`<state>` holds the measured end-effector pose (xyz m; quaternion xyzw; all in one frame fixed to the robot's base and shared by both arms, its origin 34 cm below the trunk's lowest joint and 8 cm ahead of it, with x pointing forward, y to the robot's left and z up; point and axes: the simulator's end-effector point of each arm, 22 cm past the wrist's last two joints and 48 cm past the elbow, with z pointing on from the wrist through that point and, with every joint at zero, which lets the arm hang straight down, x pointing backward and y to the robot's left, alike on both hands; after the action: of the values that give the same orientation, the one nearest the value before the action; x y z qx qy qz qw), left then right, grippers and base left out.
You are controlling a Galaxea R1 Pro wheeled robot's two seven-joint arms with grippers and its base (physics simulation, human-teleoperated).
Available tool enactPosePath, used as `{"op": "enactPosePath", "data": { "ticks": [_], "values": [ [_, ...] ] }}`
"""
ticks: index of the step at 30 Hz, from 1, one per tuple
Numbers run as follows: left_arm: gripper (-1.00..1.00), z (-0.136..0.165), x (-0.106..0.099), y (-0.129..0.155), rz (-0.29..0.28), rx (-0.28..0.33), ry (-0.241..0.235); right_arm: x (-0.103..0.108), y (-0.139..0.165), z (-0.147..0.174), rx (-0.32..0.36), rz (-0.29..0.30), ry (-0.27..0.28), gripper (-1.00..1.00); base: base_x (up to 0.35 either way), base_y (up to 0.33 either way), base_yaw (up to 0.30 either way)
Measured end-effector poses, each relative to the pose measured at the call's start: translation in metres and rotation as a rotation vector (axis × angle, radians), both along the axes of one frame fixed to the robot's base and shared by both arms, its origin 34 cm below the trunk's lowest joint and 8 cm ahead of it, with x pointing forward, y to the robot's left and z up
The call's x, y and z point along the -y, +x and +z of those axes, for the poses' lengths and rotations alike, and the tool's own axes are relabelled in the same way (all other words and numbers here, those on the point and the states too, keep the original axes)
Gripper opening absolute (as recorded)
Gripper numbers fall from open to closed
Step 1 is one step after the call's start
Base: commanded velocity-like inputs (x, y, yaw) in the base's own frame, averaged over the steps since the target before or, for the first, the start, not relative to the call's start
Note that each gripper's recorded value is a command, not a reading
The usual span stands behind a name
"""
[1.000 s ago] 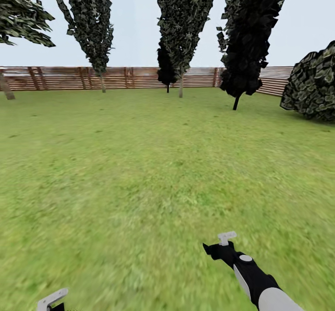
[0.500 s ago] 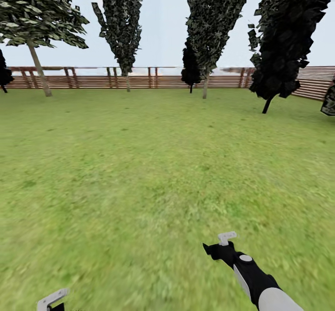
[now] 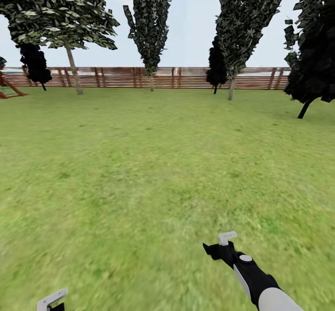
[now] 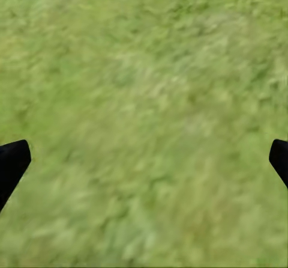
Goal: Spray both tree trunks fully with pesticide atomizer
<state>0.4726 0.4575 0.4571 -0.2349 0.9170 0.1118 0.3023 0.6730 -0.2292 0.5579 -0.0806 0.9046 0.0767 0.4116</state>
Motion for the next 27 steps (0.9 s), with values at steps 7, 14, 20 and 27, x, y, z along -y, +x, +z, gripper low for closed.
{"op": "enactPosePath", "data": {
  "ticks": [7, 14, 20, 27],
  "values": [
    [-1.0, 0.0, 0.0, 0.0, 0.0, 0.0, 0.0, 0.0, 0.0, 0.0, 0.0, 0.0, 0.0, 1.0, 0.152, 0.282, 0.281],
    [-1.0, 0.0, 0.0, 0.0, 0.0, 0.0, 0.0, 0.0, -0.0001, -0.0001, -0.001, 0.0, 0.0, 1.0, 0.152, 0.282, 0.281],
    [-1.0, 0.0, 0.0001, 0.0, 0.0, 0.0, 0.0, 0.0, 0.0, 0.0, 0.0, 0.0, 0.0, 1.0, 0.152, 0.282, 0.281],
    [-1.0, 0.0, 0.0007, 0.0003, 0.001, 0.001, -0.002, -0.0008, 0.0001, 0.0001, 0.001, -0.001, 0.002, 1.0, 0.152, 0.282, 0.281]
  ]
}}
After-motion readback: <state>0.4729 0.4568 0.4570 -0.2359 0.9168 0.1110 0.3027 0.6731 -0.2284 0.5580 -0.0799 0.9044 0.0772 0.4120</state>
